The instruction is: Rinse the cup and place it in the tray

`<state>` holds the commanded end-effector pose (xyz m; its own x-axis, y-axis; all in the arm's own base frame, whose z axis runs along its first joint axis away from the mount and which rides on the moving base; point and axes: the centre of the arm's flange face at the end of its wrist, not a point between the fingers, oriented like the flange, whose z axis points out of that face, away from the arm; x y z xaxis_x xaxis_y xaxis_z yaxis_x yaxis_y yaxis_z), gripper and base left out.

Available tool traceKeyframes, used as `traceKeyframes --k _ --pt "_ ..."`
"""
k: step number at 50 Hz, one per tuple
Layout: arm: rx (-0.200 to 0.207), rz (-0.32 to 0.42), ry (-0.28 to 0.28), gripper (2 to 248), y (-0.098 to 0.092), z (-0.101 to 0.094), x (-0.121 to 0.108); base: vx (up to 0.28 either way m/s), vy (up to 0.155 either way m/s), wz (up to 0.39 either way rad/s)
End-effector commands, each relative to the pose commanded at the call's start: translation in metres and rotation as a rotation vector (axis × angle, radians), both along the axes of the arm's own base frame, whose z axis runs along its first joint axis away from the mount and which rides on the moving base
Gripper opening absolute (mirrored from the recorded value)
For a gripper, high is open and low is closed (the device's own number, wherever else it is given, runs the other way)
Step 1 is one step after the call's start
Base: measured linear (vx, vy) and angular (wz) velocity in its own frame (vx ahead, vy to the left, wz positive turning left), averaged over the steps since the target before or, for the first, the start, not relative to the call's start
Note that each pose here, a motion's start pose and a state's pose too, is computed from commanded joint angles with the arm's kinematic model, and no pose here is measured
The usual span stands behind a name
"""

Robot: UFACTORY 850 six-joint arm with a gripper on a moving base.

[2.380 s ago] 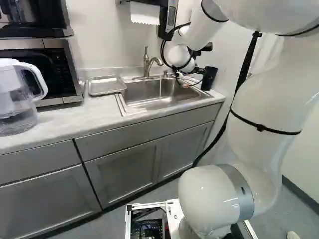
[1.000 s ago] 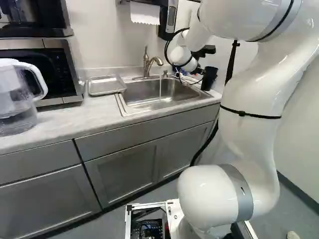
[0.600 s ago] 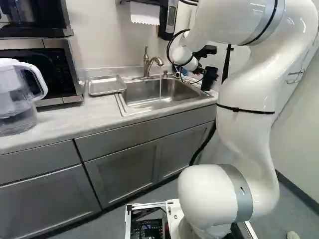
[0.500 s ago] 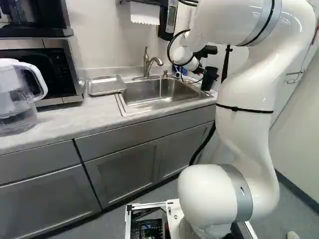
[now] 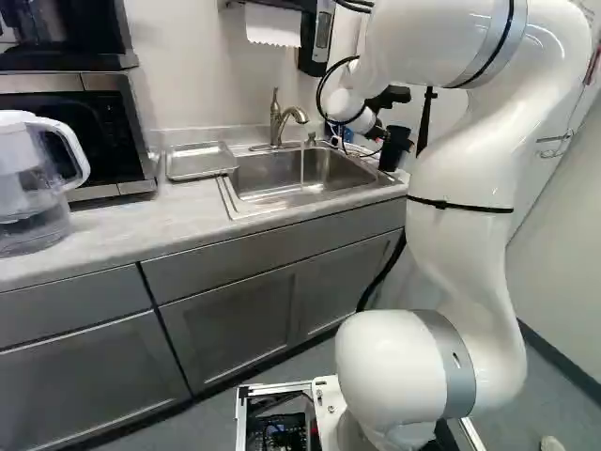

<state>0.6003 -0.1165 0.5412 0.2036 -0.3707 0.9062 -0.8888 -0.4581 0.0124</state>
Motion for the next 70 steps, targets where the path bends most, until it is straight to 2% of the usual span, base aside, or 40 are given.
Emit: traceKeyframes --k 8,9,13,14,19,20,24,25,39,70 --pt "0.0 0.0 0.0 247 0.0 0.0 0.0 0.0 0.0 0.0" --pt "0.0 0.0 0.0 232 0.0 0.0 0.0 0.0 0.0 0.0" --pt "0.0 0.0 0.0 232 0.0 0.0 0.0 0.0 0.0 0.0" --pt "0.0 0.0 0.0 194 0.0 0.0 0.0 0.0 0.0 0.0" --pt "0.0 0.0 0.0 194 0.0 0.0 0.0 0.0 0.0 0.0" --pt "0.0 0.0 0.0 156 0.0 0.0 0.0 0.0 0.0 0.0" --pt "0.0 0.0 0.0 156 0.0 0.0 0.0 0.0 0.0 0.0" --pt "0.0 0.0 0.0 127 0.0 0.0 0.0 0.0 0.0 0.0" --pt "-0.003 0.011 0.002 124 0.005 0.0 -0.002 0.0 0.0 0.0" --pt "-0.023 0.072 0.01 124 0.033 0.002 -0.009 0.0 0.0 0.0"
